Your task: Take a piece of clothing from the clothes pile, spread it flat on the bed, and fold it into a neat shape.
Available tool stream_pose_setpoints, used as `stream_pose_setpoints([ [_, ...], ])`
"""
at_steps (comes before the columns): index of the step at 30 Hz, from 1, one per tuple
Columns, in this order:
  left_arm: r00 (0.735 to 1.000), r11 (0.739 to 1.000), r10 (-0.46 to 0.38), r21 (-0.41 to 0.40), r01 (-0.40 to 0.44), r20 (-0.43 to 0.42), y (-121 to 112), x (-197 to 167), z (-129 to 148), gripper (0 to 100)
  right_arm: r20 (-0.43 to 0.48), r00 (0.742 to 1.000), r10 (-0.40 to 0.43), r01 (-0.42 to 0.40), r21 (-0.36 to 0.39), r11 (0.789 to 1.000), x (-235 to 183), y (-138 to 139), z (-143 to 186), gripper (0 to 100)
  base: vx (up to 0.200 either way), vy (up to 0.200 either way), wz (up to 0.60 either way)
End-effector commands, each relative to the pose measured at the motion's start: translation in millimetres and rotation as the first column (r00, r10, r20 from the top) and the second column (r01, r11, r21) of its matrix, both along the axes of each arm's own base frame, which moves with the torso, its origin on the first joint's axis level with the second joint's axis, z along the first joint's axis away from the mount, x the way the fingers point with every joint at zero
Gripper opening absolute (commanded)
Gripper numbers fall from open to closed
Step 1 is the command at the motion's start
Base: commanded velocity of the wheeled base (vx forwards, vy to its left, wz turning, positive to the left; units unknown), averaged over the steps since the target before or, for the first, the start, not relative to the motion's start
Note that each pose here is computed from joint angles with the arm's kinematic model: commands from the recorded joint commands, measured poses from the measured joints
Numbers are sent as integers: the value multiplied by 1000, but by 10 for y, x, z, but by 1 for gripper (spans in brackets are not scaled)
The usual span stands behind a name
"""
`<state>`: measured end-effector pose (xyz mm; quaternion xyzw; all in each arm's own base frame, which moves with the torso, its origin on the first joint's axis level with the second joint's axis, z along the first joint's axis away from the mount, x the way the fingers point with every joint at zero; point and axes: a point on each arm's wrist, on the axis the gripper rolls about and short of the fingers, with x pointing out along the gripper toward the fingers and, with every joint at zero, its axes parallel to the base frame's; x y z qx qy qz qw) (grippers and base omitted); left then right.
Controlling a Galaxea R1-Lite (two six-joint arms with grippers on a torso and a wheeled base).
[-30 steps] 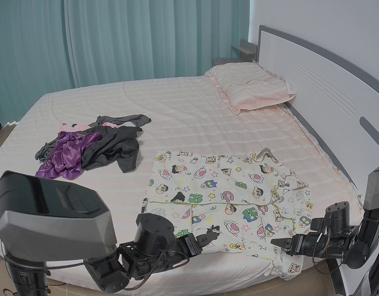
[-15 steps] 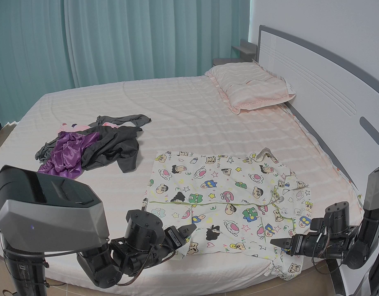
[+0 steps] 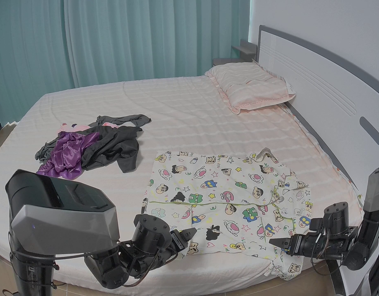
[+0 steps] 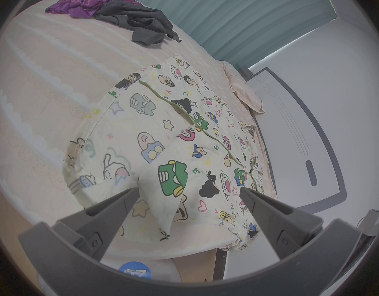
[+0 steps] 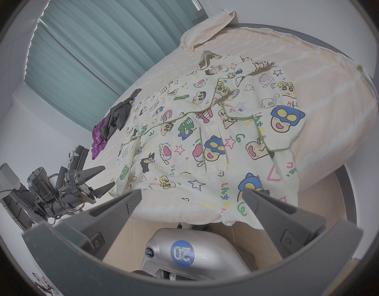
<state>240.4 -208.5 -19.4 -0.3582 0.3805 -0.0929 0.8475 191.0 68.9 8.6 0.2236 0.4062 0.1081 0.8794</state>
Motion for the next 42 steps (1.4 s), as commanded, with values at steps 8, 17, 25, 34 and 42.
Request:
stream_pose_setpoints([
  [8,1000,998,-11,58,12,-6,-33,42,-88,100,18,1000,-8,8,0,1000,-44,-13,56,100,0,0,0],
  [17,1000,998,-4,69,3,15,-88,155,-118,100,21,1000,-11,11,0,1000,-42,-16,61,100,0,0,0],
  [25,1000,997,2,83,-2,-1,-86,185,-118,100,23,1000,-11,11,0,1000,-43,-16,64,100,0,0,0],
  [34,999,999,18,46,-19,35,2,158,131,100,23,1000,-13,13,-4,1000,-42,-17,61,100,0,0,0],
  [42,999,998,45,52,-46,23,58,281,82,100,24,1000,-13,13,-4,1000,-42,-17,64,100,0,0,0],
])
